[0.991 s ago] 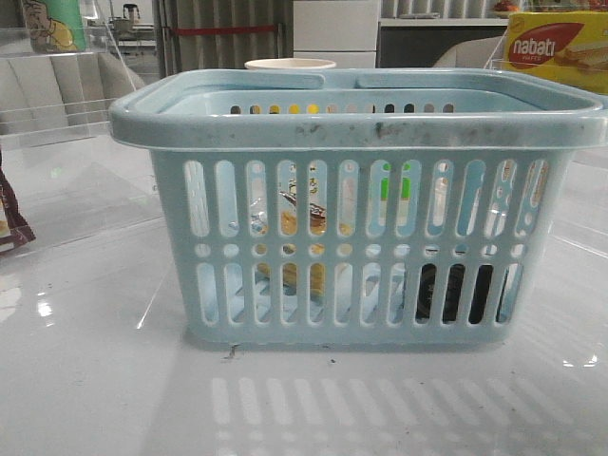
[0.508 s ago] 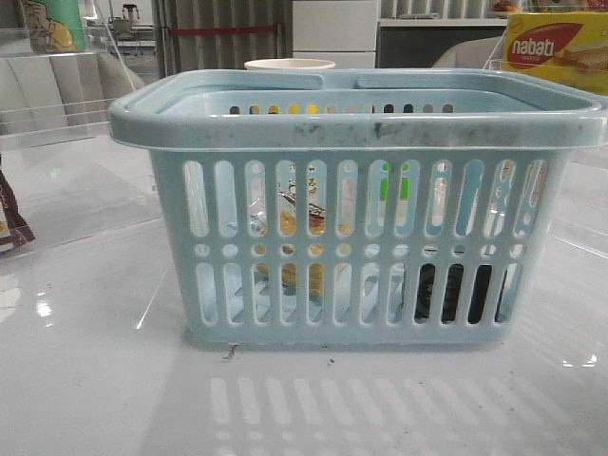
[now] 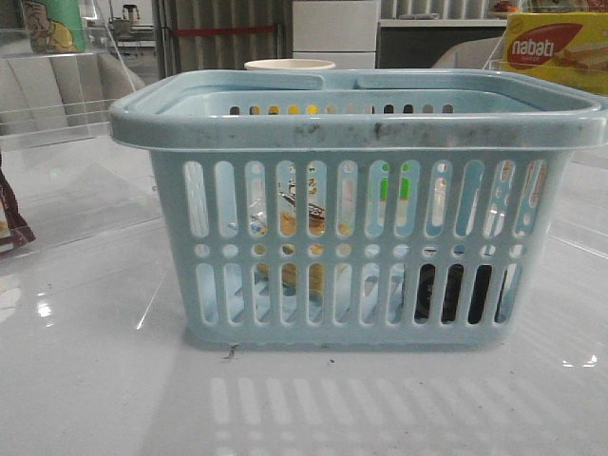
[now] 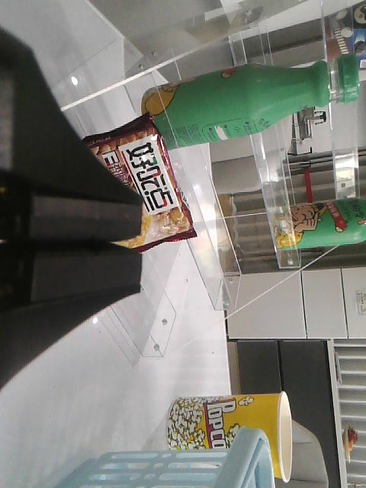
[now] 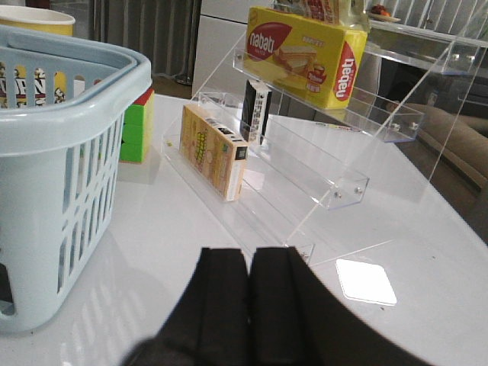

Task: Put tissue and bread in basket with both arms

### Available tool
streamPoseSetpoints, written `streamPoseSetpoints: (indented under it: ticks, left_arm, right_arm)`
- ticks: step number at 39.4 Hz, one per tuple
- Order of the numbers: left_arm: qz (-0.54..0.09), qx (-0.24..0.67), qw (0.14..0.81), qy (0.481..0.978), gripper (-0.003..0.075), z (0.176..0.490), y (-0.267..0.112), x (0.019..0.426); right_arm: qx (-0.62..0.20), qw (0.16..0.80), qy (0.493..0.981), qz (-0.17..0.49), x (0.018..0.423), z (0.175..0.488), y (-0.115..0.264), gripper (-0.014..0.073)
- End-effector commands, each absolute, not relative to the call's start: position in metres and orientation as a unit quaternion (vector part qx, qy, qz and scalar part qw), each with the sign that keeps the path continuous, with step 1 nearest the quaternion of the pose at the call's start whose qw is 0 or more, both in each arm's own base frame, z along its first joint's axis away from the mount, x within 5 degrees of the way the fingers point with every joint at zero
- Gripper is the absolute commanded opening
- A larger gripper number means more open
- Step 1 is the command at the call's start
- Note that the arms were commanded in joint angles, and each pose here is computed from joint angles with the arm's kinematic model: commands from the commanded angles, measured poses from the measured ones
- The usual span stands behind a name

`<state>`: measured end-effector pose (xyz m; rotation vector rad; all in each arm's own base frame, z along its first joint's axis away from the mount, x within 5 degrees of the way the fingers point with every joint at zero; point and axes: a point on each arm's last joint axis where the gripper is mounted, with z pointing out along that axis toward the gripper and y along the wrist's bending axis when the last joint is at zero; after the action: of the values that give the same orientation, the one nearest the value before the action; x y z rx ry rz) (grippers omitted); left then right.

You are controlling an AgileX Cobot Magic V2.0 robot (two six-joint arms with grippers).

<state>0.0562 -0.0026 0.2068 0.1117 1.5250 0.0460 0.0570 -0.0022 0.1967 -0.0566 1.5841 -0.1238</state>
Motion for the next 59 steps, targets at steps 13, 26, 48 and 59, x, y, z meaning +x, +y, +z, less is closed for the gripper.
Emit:
streamPoseSetpoints:
  ticks: [13,26,48,59]
  left_arm:
    - [0.018,0.037,0.757,0.652,0.0091,0.216,-0.002,0.054]
    - [0.018,0.037,0.757,0.652,0.0091,0.216,-0.002,0.054]
    - [0.018,0.037,0.757,0.652,0.0091,0.216,-0.002,0.054]
    - [0.018,0.037,0.757,0.652,0.0091,0.216,-0.002,0.054]
  right_arm:
    - [-0.02,0.748,0.659,-0.068,0.055,0.209,-0.003,0.0054]
    - [-0.011,0.77,0.638,-0.026,0.054,0.214,-0.001,0.0054]
    - [-0.017,0.779,0.627,-0.019,0.054,0.216,0.0,0.0054]
    - [-0.004,0.781,0.623,-0.033,0.053,0.217,-0.002,0.0054]
